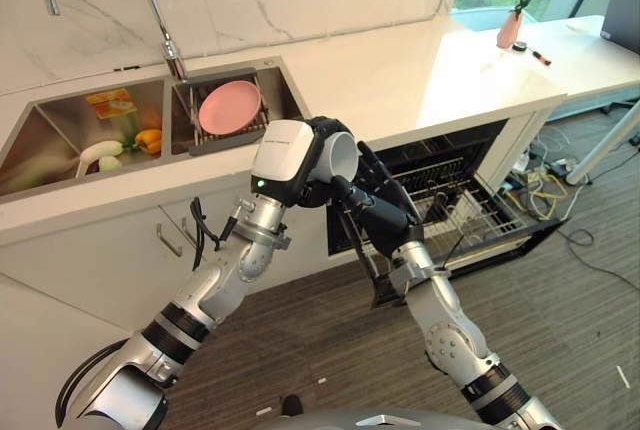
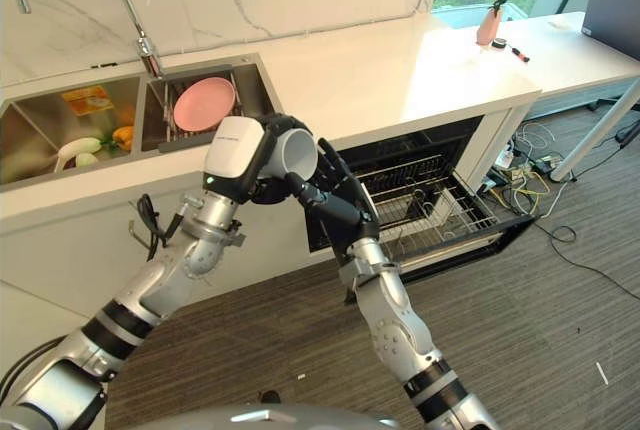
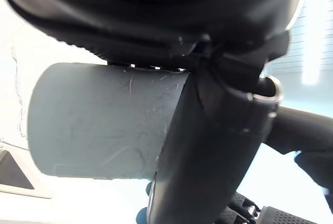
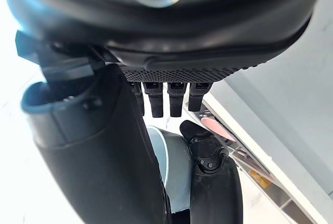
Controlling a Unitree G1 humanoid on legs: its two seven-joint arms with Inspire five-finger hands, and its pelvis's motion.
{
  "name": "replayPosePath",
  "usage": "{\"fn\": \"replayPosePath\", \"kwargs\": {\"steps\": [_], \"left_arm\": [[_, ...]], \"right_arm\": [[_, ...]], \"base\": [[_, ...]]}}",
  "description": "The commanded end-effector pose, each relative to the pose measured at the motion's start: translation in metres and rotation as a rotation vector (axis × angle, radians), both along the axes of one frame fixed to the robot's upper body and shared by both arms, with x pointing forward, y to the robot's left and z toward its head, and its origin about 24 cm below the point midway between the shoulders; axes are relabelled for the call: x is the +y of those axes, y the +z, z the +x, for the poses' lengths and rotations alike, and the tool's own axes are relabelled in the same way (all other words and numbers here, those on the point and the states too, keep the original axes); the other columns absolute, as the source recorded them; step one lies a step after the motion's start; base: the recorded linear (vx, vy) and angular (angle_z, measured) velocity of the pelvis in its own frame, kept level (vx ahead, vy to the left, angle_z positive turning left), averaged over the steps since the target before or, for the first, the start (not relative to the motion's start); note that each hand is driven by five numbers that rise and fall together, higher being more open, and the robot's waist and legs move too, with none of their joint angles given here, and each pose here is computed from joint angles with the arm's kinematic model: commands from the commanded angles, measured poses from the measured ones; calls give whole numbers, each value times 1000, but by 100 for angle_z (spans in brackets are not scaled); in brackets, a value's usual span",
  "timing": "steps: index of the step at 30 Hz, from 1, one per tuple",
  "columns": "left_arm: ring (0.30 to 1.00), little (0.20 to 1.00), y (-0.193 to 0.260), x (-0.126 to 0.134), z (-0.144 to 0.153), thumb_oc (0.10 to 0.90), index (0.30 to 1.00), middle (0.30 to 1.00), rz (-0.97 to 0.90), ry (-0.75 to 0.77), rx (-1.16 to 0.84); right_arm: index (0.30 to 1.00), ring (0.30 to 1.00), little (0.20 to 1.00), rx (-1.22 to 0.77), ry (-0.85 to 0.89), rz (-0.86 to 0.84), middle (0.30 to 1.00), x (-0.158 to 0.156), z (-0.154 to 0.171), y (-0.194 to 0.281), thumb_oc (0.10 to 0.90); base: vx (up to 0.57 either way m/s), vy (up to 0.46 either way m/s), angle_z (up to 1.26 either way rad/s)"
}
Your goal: Place the dishes in the dishwasher.
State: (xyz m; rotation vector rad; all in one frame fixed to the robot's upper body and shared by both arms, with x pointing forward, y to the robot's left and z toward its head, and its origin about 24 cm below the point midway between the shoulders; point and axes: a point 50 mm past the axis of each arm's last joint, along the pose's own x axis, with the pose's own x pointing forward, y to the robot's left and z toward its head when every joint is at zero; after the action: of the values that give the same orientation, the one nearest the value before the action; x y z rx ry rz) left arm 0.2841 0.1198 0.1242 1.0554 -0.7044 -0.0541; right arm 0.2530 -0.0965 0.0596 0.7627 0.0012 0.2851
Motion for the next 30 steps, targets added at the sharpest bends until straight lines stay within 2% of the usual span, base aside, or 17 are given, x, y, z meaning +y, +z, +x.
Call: {"fn": "replayPosePath", "kwargs": {"steps": [1,8,9,14,24,26,30], "left_arm": [[300,300,57,-48,-44,400,300,300,-222,-368,-303],[300,300,45,-42,-42,400,300,300,-326,-352,-199],[300,300,38,-40,-41,400,300,300,-411,-346,-128],[300,300,33,-37,-41,400,300,300,-508,-331,-58],[300,300,46,-33,-43,400,300,300,-386,-337,-165],[300,300,50,-32,-42,400,300,300,-305,-344,-197],[300,300,58,-34,-41,400,300,300,-160,-371,-253]], "right_arm": [[900,900,900,-113,-266,208,900,-34,27,41,800],[900,900,900,-113,-294,280,900,-38,27,40,800],[900,900,900,-114,-301,306,900,-38,26,41,800],[900,900,900,-91,-302,315,900,-36,26,37,800],[900,900,900,-90,-233,124,900,-37,27,37,800],[900,900,900,-92,-172,8,900,-35,28,34,800],[900,900,900,-122,-71,-117,900,-31,30,38,800]], "base": [[0,0,0],[0,0,0],[0,0,0],[-1,-4,2],[0,-2,1],[0,0,0],[0,0,0]]}}
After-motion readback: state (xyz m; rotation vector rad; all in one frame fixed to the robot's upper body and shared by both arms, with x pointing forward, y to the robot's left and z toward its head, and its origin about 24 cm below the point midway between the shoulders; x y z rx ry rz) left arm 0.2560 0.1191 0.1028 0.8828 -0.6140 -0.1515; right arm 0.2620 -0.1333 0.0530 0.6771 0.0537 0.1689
